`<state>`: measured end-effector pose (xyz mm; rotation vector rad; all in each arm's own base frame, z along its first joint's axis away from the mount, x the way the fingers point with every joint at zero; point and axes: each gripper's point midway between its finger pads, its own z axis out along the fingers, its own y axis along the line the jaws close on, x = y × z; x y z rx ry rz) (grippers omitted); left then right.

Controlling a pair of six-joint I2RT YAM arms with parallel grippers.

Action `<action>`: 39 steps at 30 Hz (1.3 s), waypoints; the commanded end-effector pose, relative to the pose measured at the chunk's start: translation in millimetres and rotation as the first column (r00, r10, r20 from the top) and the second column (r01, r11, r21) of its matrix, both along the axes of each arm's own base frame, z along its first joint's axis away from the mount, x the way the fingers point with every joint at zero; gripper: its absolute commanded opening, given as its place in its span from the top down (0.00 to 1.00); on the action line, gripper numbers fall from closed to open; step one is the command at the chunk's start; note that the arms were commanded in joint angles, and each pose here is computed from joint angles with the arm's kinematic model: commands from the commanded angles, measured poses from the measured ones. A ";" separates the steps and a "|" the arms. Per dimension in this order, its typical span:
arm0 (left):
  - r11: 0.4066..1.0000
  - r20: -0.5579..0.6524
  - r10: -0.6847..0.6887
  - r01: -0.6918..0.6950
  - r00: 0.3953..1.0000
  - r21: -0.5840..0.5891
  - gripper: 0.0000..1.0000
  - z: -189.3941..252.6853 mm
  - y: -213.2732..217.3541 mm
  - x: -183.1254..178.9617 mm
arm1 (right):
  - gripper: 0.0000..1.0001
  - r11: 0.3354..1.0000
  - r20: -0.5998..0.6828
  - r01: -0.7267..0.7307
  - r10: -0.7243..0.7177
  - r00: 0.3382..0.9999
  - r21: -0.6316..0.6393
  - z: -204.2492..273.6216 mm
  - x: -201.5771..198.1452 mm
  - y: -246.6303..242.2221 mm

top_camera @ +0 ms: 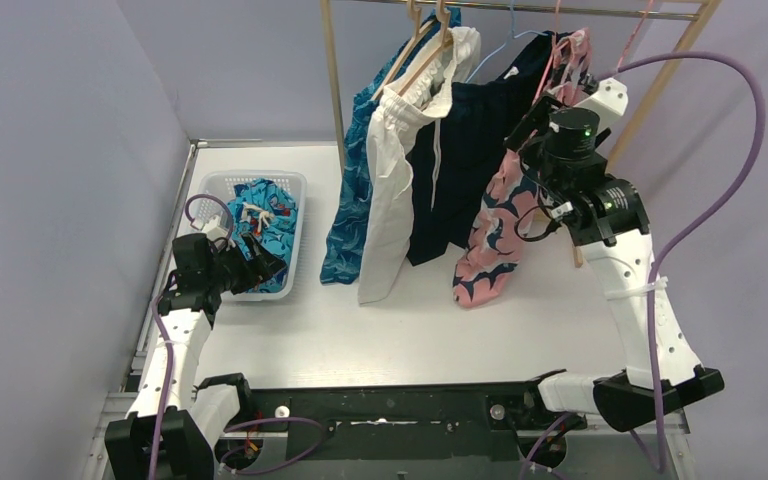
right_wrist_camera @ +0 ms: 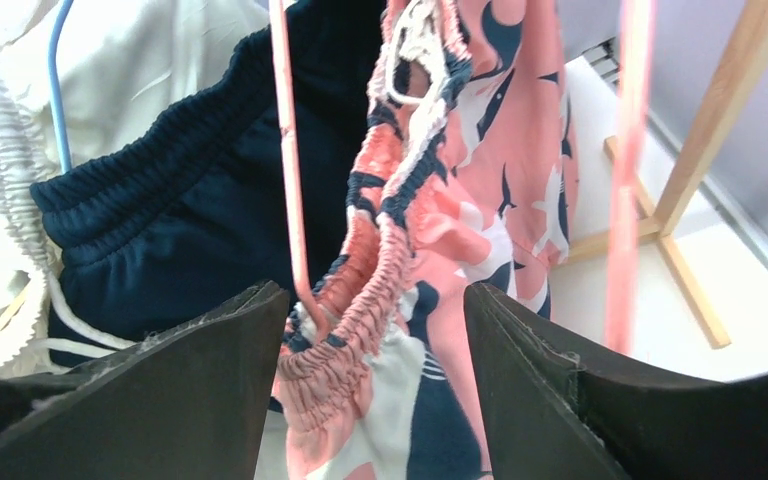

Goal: Remove the shorts from the hanger
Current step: Pick up the hanger from the clothes rod.

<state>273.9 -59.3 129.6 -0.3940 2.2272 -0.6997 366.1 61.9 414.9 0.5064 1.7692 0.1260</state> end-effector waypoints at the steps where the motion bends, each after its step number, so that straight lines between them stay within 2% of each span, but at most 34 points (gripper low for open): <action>1: 1.000 0.085 -0.025 0.025 0.996 -0.003 0.30 16.3 -1.9 10.2 | 0.30 0.999 0.028 0.023 -0.022 0.999 -0.024 12.4 -5.7 -20.0; 4: 1.000 0.084 -0.026 0.027 0.996 -0.004 0.30 15.5 -2.2 10.0 | 0.25 1.000 0.005 -0.010 0.010 1.000 0.027 9.8 0.3 -23.9; 10: 1.000 0.076 -0.023 0.024 0.997 -0.005 0.30 13.7 -1.8 10.3 | 0.19 0.966 -0.022 -0.231 0.235 0.972 0.114 8.2 23.2 11.6; 13: 1.000 0.072 -0.026 0.026 0.997 -0.007 0.30 12.8 -2.2 10.7 | 0.20 0.956 -0.004 -0.262 0.264 0.964 0.132 10.3 29.5 19.3; 16: 1.000 0.068 -0.026 0.027 0.997 -0.008 0.30 12.1 -2.3 10.6 | 0.28 0.971 0.001 -0.211 0.212 0.977 0.112 14.1 34.4 9.6; 18: 1.000 0.066 -0.026 0.026 0.998 -0.009 0.30 11.4 -2.3 10.6 | 0.39 0.979 0.003 -0.182 0.182 0.983 0.087 17.4 37.0 3.2; 20: 1.000 0.064 -0.026 0.026 0.998 -0.008 0.30 11.0 -2.2 10.4 | 0.57 0.984 0.010 -0.166 0.166 0.986 0.068 22.2 39.2 -0.9; 24: 1.000 0.058 -0.023 0.023 0.998 -0.006 0.30 9.4 -1.6 10.5 | 0.68 0.981 0.047 -0.188 0.186 0.981 0.052 36.7 41.5 1.5; 26: 1.000 0.055 -0.024 0.025 0.998 -0.008 0.30 8.9 -1.8 10.5 | 0.81 0.981 0.061 -0.189 0.186 0.981 0.041 43.3 40.8 0.7; 29: 1.000 0.053 -0.024 0.024 0.998 -0.008 0.30 8.7 -1.8 10.3 | 0.94 0.986 0.072 -0.165 0.163 0.984 0.025 48.3 39.4 -5.0; 33: 1.000 0.057 -0.018 0.018 0.998 -0.001 0.30 9.5 -0.7 10.3 | 0.94 0.991 0.070 -0.132 0.131 0.989 0.002 48.3 39.4 -12.8; 35: 1.000 0.053 -0.021 0.022 0.998 -0.004 0.30 8.6 -1.4 10.2 | 0.88 0.993 0.068 -0.121 0.120 0.990 0.000 46.9 41.2 -17.0; 39: 0.999 0.049 -0.029 0.030 0.998 -0.011 0.30 8.0 -2.9 10.0 | 0.84 0.992 0.050 -0.127 0.126 0.991 0.004 40.5 49.0 -18.5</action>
